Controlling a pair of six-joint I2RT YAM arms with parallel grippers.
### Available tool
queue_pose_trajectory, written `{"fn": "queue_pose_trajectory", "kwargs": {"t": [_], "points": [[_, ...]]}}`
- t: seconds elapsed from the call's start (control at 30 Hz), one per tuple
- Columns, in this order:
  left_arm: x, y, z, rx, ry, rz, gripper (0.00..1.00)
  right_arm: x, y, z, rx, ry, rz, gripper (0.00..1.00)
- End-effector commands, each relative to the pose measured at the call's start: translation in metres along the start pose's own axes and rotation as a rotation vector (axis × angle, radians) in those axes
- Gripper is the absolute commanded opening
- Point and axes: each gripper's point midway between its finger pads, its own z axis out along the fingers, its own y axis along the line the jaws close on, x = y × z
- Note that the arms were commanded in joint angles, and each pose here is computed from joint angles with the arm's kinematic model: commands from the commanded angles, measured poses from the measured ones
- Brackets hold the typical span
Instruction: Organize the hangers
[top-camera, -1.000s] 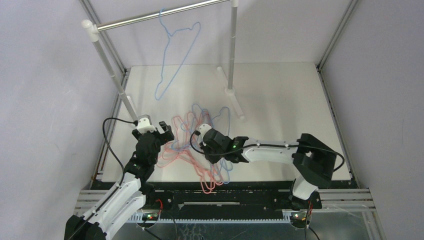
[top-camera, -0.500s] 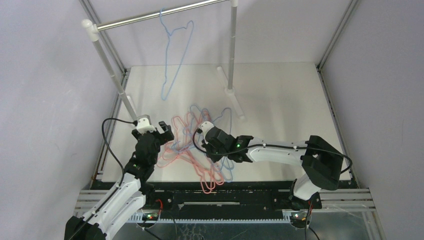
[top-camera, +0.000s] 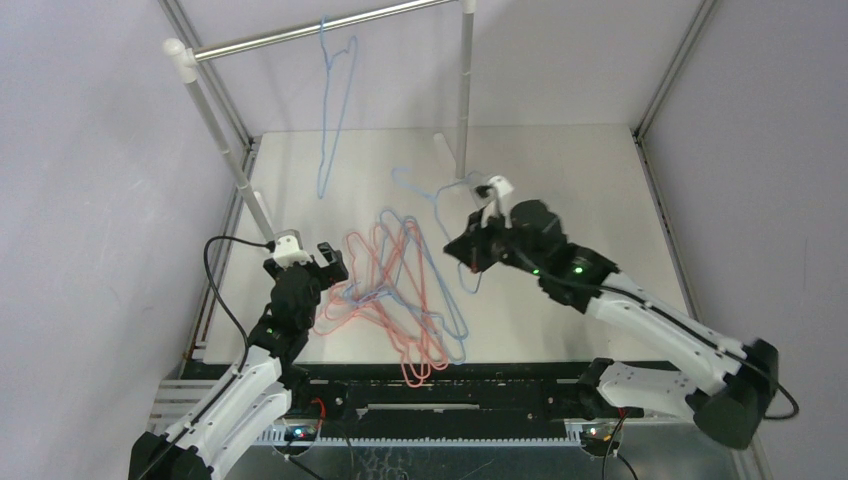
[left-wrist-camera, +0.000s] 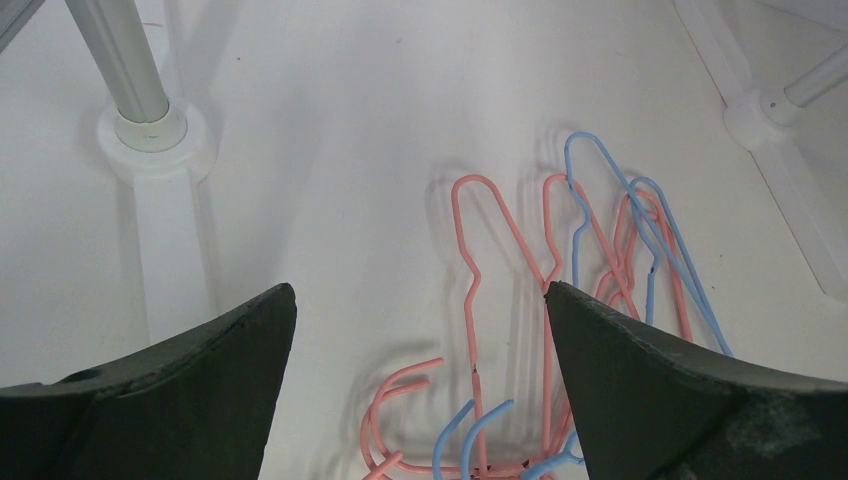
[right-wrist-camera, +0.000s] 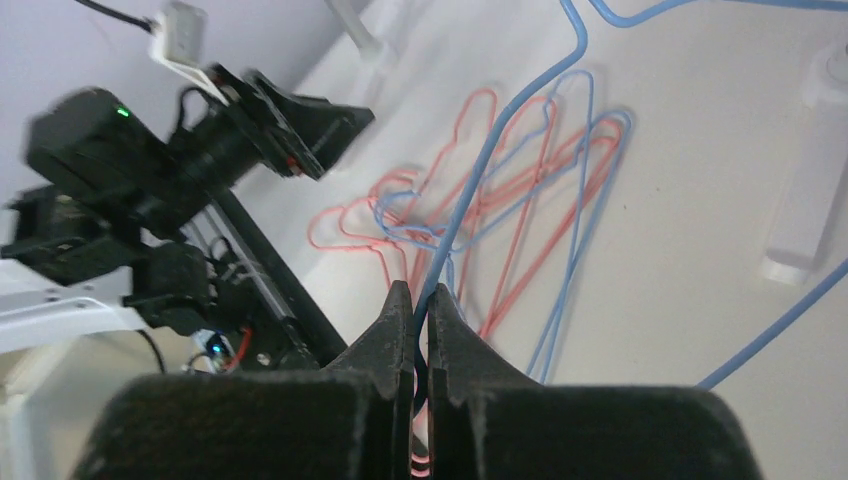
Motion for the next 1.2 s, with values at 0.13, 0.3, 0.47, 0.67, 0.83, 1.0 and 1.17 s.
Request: {"fn": "queue_pose_trajectory", "kwargs": {"t": [0.13,0.3,0.47,0.67,0.83,1.0,1.17], "points": [[-0.005,-0.005,0.001,0.020,-0.025,-0.016,1.00,-0.053,0.045,-0.040,-0.336,-0.137,0.113,0.00],[-0.005,-0.005,0.001,0.019,-0.027,-0.016,0.99,-0.100,0.065,-0.054,-0.457,-0.252,0.109,0.00],[-0.006,-0.004,0.000,0.021,-0.033,-0.019,0.99,-0.138,0.070,-0.056,-0.484,-0.395,0.083,0.00],[-0.007,-0.005,0.000,0.022,-0.033,-0.019,0.99,-0.182,0.074,-0.049,-0.514,-0.548,0.019,0.00],[-0.006,-0.005,0.000,0.022,-0.031,-0.018,0.99,-0.215,0.073,-0.031,-0.534,-0.624,-0.019,0.00],[-0.007,-0.005,0.000,0.024,-0.032,-0.019,1.00,-0.244,0.073,-0.014,-0.567,-0.687,-0.031,0.00],[-0.006,-0.006,0.000,0.030,-0.031,-0.022,1.00,-0.260,0.060,0.022,-0.569,-0.685,-0.009,0.00]]}}
